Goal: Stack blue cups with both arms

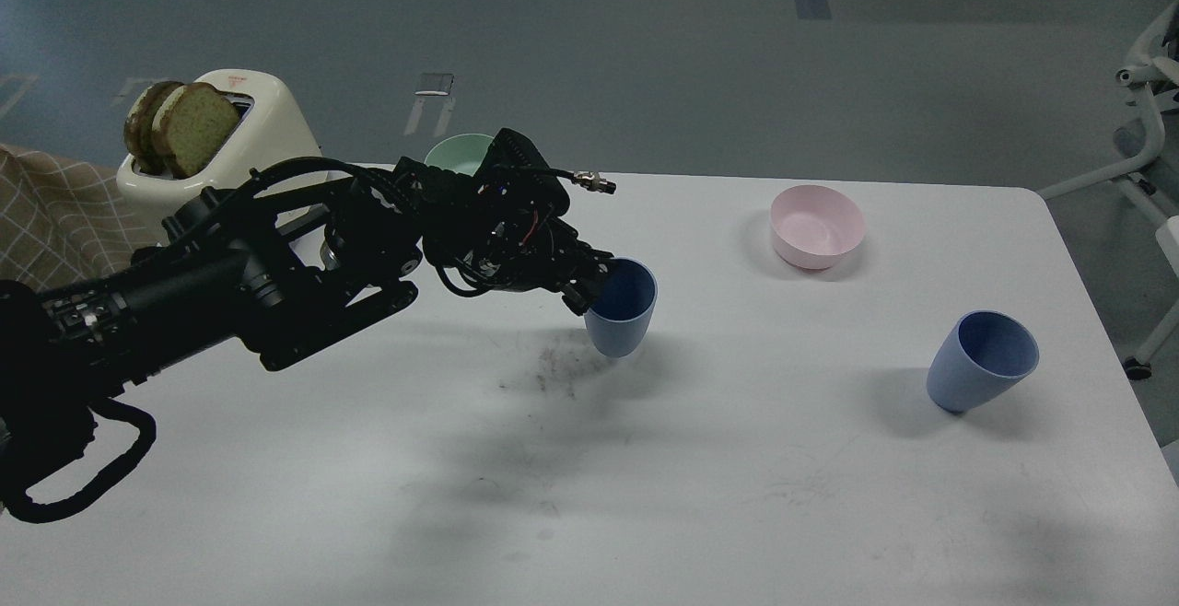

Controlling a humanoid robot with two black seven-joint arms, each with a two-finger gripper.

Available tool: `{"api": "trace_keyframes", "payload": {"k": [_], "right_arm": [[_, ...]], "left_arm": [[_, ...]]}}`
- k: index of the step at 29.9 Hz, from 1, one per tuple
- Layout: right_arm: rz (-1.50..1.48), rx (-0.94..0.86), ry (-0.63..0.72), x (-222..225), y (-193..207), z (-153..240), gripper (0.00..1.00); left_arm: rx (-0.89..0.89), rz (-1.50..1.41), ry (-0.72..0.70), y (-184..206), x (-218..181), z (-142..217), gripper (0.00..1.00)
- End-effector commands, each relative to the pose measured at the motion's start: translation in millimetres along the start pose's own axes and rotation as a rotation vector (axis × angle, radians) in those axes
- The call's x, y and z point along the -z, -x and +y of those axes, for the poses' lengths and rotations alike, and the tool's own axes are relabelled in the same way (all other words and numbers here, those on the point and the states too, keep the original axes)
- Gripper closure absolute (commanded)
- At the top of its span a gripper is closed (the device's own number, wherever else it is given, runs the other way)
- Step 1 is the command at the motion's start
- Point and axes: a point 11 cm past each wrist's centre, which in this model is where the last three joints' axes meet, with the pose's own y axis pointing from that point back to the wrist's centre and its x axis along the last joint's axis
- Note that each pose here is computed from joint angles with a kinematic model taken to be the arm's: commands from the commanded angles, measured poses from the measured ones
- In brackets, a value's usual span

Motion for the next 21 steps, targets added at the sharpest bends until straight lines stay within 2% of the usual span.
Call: {"api": "trace_keyframes", "payload": {"k": [1,8,9,11,13,15,16,19,21], "right_arm": [[-0.001,-0.002,-0.004,1.2,-0.5,0.2,0.00],[0.000,-0.001,-0.004,1.1,-0.4,0.5,0.00],[-0.001,0.000,-0.005,1.4,0.0,0.0,0.00],[-0.001,0.000,-0.005,1.4,0.0,0.0,0.00],[0.000,-0.001,-0.004,1.1,-0.4,0.5,0.00],[0.001,0.001,-0.005,2.0,-0.1,0.1,0.00],[0.004,0.001,-0.006,2.9,-0.3,0.0,0.00],[0.033,0.004,-0.011,14.9,-3.2,-2.2,0.00],[0.039,0.004,-0.011,17.2,-4.0,-2.6,0.00]], "left_arm": [[0.010,0.005,-0.002,6.5,-1.9,-3.6,1.00],[0.015,0.019,0.005,11.5,-5.5,-7.3,1.00],[0.014,0.018,0.006,11.3,-5.9,-7.3,0.96],[0.011,0.023,0.010,10.7,-6.1,-6.7,0.80],[0.006,0.022,0.011,8.8,-6.4,-5.8,0.69],[0.003,0.023,0.012,8.0,-6.1,-5.1,0.63],[-0.002,0.025,0.009,6.5,-4.7,-3.6,0.52],[-0.020,0.051,0.015,1.4,-2.3,-0.2,0.28],[-0.038,0.079,0.025,-3.6,-1.8,1.9,0.23]]}}
